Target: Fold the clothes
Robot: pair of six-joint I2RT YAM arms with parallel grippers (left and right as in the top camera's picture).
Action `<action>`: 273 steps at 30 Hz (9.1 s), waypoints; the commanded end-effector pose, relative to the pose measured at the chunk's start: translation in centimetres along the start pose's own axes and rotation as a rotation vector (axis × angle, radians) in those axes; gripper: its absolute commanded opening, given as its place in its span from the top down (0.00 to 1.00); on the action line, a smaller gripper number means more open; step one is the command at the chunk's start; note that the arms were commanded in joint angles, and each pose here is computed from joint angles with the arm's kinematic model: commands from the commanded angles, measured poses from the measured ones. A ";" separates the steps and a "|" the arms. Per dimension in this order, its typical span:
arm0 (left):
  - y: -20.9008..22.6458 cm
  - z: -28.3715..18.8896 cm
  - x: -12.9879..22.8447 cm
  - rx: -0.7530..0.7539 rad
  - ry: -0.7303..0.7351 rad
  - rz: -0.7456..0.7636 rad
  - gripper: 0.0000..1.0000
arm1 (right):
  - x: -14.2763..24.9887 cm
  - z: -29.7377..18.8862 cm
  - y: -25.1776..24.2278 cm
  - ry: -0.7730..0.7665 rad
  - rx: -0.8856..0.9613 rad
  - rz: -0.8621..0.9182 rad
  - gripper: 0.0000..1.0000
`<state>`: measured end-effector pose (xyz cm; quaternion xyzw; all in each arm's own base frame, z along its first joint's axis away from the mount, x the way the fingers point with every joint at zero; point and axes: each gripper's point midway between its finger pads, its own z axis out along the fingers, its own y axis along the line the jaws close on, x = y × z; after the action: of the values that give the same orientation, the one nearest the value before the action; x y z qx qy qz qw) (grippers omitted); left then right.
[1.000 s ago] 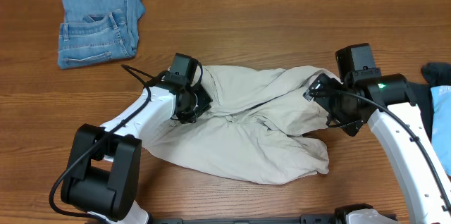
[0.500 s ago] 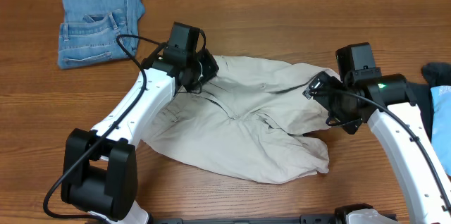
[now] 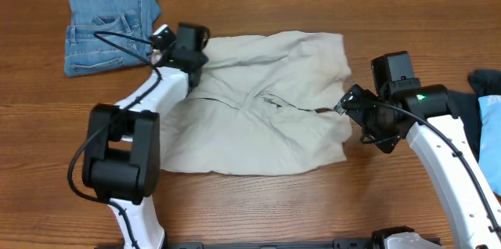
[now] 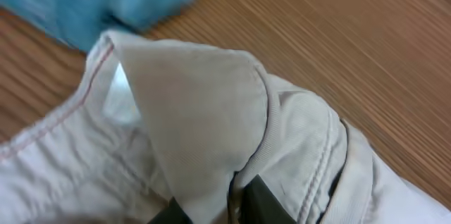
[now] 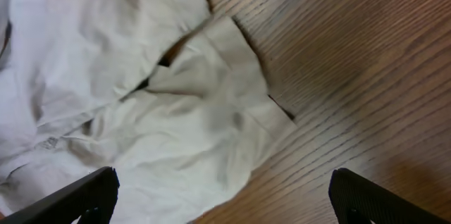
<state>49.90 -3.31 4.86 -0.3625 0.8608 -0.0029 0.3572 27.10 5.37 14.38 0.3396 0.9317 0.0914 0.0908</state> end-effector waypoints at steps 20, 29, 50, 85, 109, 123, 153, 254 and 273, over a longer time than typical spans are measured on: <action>2.8 -22.8 -5.8 0.262 0.328 0.225 0.00 | 1.2 0.1 -0.7 0.054 0.022 0.003 0.00; 6.7 -34.3 -6.2 0.368 0.192 0.251 0.00 | 1.7 0.7 -1.3 0.071 0.040 0.002 0.00; 14.8 -25.5 12.6 0.431 0.481 0.013 0.00 | 4.1 5.1 -1.1 0.170 -0.051 0.087 0.00; 19.4 -16.9 18.2 -0.128 0.758 -0.270 0.00 | 5.3 11.0 -1.4 0.247 -0.043 0.251 0.09; 19.2 -17.0 18.3 -0.116 0.772 -0.275 0.00 | 3.6 13.5 -1.8 0.179 0.000 0.251 0.25; 19.1 -17.0 18.3 -0.116 0.772 -0.276 0.00 | 3.9 14.5 -2.7 0.161 0.005 0.253 0.37; 17.8 -20.0 15.0 -0.053 0.797 0.010 0.00 | -0.1 3.3 -5.8 -0.198 0.081 0.294 0.96; 9.3 -15.7 1.9 0.112 0.360 0.121 0.00 | 5.3 3.8 14.6 0.312 -0.495 -0.274 0.00; 10.1 -16.0 2.8 0.083 0.402 0.127 0.00 | 8.3 10.8 19.7 0.340 -0.469 -0.126 0.05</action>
<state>32.08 -1.82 12.08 -0.2928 0.9335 -0.0894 0.1865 35.47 25.79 7.66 0.2362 0.9071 0.3481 0.0119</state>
